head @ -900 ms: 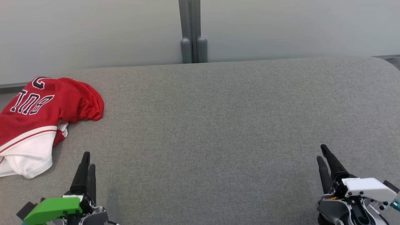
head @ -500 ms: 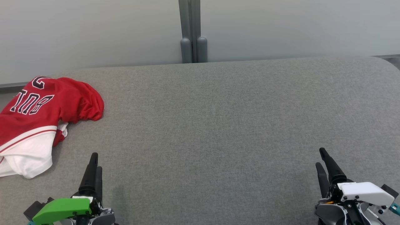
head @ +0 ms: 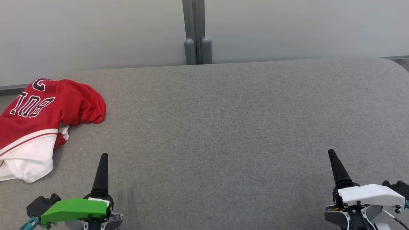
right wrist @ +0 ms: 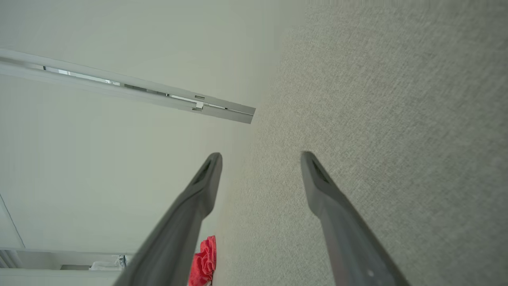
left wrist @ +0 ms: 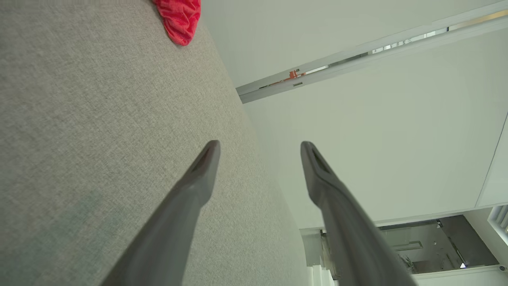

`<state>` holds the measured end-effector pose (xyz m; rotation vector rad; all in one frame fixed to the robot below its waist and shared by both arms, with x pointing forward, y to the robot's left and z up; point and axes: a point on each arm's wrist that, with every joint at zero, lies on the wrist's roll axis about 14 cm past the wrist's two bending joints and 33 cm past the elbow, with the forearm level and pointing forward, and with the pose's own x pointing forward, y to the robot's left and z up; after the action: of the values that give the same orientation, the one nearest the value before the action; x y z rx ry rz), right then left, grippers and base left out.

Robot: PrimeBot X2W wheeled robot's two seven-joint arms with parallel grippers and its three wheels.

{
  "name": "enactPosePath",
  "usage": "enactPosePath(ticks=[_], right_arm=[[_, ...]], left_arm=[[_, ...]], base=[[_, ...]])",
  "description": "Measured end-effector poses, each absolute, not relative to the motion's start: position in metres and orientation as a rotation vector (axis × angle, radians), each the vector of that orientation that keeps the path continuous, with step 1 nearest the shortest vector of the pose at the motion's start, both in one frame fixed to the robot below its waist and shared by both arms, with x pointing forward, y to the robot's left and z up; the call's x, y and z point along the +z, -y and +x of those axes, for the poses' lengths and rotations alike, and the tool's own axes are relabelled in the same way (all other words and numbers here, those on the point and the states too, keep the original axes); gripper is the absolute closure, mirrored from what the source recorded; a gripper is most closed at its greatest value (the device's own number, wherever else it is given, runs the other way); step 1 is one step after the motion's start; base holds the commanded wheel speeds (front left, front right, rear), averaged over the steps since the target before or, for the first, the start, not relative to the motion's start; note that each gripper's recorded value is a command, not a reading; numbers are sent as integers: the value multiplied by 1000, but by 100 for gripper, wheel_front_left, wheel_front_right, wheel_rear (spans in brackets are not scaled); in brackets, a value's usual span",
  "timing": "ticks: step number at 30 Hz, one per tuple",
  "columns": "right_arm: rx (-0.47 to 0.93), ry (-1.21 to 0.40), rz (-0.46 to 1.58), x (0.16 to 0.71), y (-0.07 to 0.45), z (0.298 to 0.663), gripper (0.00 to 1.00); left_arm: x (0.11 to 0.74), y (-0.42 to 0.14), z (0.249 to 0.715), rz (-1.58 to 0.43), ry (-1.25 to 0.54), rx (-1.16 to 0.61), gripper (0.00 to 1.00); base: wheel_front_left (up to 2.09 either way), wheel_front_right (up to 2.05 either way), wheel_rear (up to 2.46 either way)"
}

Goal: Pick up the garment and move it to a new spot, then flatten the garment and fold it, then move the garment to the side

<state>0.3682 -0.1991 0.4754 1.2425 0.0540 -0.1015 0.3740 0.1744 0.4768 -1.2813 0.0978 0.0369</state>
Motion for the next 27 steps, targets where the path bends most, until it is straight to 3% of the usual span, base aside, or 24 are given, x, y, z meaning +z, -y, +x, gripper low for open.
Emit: enactPosePath(ticks=[27], right_arm=[[67, -1, 642, 506, 165, 369, 0]], left_arm=[[517, -150, 377, -677, 14, -105, 0]], base=[[0, 0, 0]])
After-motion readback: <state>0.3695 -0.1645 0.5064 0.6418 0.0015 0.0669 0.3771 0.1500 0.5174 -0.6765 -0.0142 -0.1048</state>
